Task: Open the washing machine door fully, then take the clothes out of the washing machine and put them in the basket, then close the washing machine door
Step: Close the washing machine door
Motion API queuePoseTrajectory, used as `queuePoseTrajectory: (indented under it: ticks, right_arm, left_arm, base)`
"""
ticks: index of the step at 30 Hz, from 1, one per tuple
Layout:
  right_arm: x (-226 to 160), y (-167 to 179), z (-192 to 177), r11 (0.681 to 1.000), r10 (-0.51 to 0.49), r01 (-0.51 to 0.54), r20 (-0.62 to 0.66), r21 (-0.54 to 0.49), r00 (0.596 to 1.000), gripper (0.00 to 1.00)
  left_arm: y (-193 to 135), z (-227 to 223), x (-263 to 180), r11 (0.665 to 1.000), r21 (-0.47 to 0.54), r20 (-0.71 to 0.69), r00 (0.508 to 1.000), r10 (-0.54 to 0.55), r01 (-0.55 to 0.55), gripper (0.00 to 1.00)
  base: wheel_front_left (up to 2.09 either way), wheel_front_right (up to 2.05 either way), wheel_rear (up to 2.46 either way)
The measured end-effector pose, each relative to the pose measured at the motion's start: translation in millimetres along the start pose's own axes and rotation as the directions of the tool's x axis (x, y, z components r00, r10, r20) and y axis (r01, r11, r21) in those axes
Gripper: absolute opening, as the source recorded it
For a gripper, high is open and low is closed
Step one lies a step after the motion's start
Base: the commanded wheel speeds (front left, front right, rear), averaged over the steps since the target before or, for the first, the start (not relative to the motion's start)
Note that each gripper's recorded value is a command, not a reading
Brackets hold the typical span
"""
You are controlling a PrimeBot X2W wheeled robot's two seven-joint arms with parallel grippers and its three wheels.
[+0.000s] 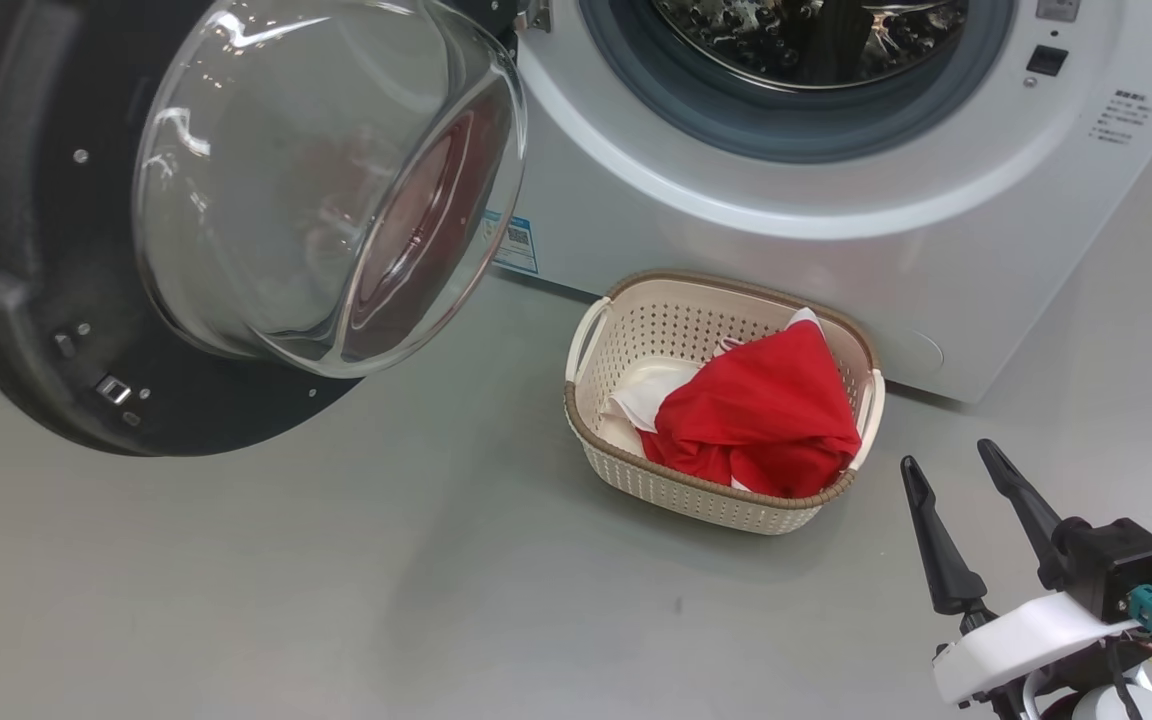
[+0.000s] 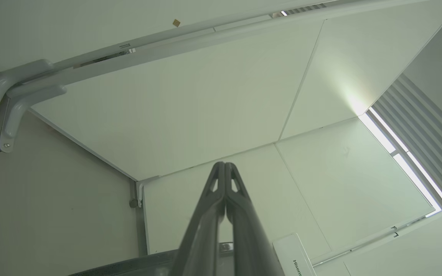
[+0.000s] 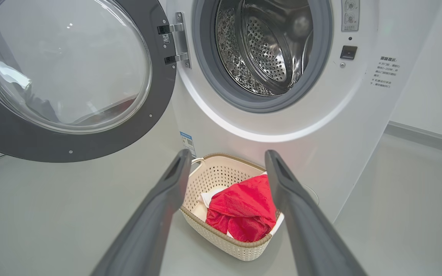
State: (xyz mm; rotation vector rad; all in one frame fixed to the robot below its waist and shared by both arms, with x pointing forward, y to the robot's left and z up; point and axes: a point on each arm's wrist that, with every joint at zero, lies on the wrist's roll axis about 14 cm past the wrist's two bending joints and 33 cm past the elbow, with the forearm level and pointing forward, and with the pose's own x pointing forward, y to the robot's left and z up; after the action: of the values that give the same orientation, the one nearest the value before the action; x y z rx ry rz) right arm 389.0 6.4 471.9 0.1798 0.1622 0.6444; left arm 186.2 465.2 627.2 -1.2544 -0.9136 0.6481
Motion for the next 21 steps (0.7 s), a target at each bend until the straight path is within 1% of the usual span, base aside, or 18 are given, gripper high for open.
queuePoseTrajectory:
  ticks: [3,8,15,21]
  right_arm:
    - [-1,-4,0,1.0,-0.005,0.005,0.001,0.002,1.0,1.0]
    - [-1,-15,-1,1.0,-0.024,0.024,-0.007,-0.009,1.0,1.0]
    - [-4,-29,-3,0.999,-0.051,0.051,-0.017,-0.008,0.999,1.0]
    - [-4,-44,-4,0.997,-0.083,0.083,-0.018,-0.006,0.996,1.0]
  left_arm:
    - [28,-4,6,0.995,-0.009,-0.021,0.995,0.101,-0.101,0.0]
    - [61,-24,11,0.978,0.012,-0.094,0.974,0.206,-0.206,0.0]
    - [93,-59,16,0.953,0.052,-0.184,0.935,0.302,-0.297,0.0]
    - [110,-87,19,0.937,0.085,-0.249,0.904,0.348,-0.338,0.0]
  base:
    - [0.0,0.0,0.0]
    - [0.0,0.0,0.0]
    - [0.0,0.0,0.0]
    - [0.0,0.0,0.0]
